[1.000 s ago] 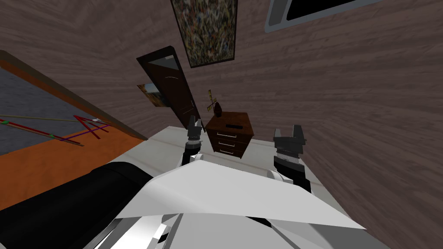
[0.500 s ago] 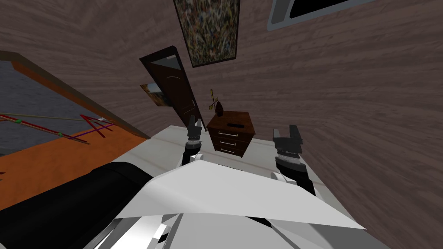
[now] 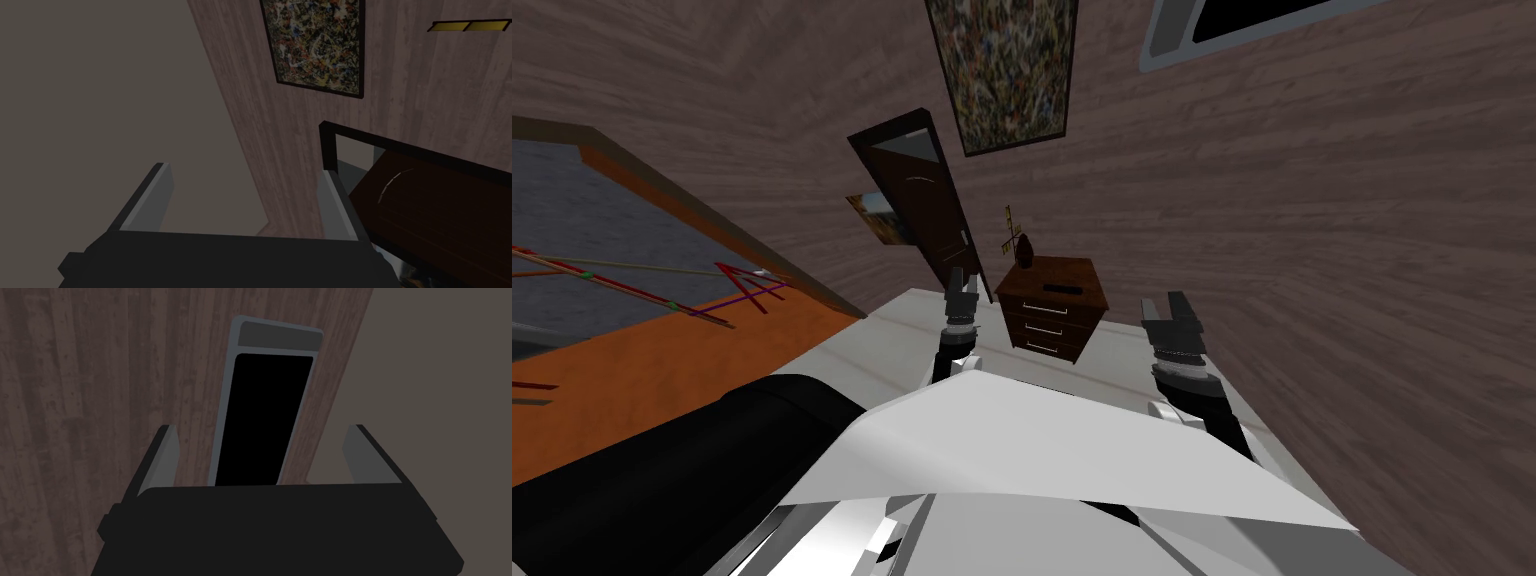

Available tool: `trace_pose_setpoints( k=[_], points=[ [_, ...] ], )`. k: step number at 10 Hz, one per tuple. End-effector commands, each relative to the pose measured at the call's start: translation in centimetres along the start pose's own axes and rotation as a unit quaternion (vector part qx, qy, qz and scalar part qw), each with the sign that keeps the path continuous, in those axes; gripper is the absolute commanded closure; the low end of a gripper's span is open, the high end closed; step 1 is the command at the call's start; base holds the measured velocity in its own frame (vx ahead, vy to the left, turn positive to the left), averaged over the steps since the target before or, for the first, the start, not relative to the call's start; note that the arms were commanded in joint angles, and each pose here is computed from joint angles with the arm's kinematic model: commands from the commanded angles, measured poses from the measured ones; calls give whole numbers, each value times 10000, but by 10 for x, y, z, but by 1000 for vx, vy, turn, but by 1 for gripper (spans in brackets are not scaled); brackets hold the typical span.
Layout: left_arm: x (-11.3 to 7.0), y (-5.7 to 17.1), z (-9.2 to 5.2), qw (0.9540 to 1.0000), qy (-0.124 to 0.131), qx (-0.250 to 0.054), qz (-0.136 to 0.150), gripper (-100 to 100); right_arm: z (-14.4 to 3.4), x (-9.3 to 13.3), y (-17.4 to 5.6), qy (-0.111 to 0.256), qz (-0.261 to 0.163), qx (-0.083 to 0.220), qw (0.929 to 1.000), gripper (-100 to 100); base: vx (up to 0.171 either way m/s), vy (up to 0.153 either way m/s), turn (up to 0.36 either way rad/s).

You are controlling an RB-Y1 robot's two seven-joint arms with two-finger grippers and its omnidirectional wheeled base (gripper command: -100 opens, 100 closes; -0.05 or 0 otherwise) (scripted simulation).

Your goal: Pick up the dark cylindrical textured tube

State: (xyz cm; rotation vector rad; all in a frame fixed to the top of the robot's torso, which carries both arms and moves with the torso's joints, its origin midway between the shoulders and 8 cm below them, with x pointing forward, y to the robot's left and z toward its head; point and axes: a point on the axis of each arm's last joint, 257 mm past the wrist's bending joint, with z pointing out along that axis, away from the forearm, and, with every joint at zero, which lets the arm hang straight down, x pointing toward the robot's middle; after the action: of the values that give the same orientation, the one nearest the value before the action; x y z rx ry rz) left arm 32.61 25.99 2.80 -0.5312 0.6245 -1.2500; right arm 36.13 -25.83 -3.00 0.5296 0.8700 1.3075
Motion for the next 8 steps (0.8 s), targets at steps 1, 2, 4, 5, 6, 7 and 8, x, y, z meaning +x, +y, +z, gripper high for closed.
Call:
trace_pose_setpoints(
  k=[1, 2, 4, 5, 6, 7, 8],
  points=[
    [0, 0, 0, 10000, 0, 0, 0, 0, 0, 2, -2, 139, -133, -13, 9998, -100, -38, 40, 21],
    [0, 0, 0, 10000, 0, 0, 0, 0, -1, 3, -7, 313, -345, -26, 9989, -100, -33, 56, 54],
    [0, 0, 0, 10000, 0, 0, 0, 0, -2, 5, -13, 538, -594, -37, 9968, -100, -29, 50, 40],
    [0, 0, 0, 10000, 0, 0, 0, 0, -2, 6, -13, 589, -619, -38, 9963, -100, -29, 59, 33],
    [0, 0, 0, 10000, 0, 0, 0, 0, -3, 7, -19, 765, -854, -47, 9934, -100, -46, 85, 71],
    [0, 0, 0, 10000, 0, 0, 0, 0, -4, 7, -20, 829, -887, -48, 9926, -100, -39, 67, 33],
    [0, 0, 0, 10000, 0, 0, 0, 0, -5, 8, -27, 1005, -1129, -55, 9885, -100, -30, 65, 62]
  ],
)
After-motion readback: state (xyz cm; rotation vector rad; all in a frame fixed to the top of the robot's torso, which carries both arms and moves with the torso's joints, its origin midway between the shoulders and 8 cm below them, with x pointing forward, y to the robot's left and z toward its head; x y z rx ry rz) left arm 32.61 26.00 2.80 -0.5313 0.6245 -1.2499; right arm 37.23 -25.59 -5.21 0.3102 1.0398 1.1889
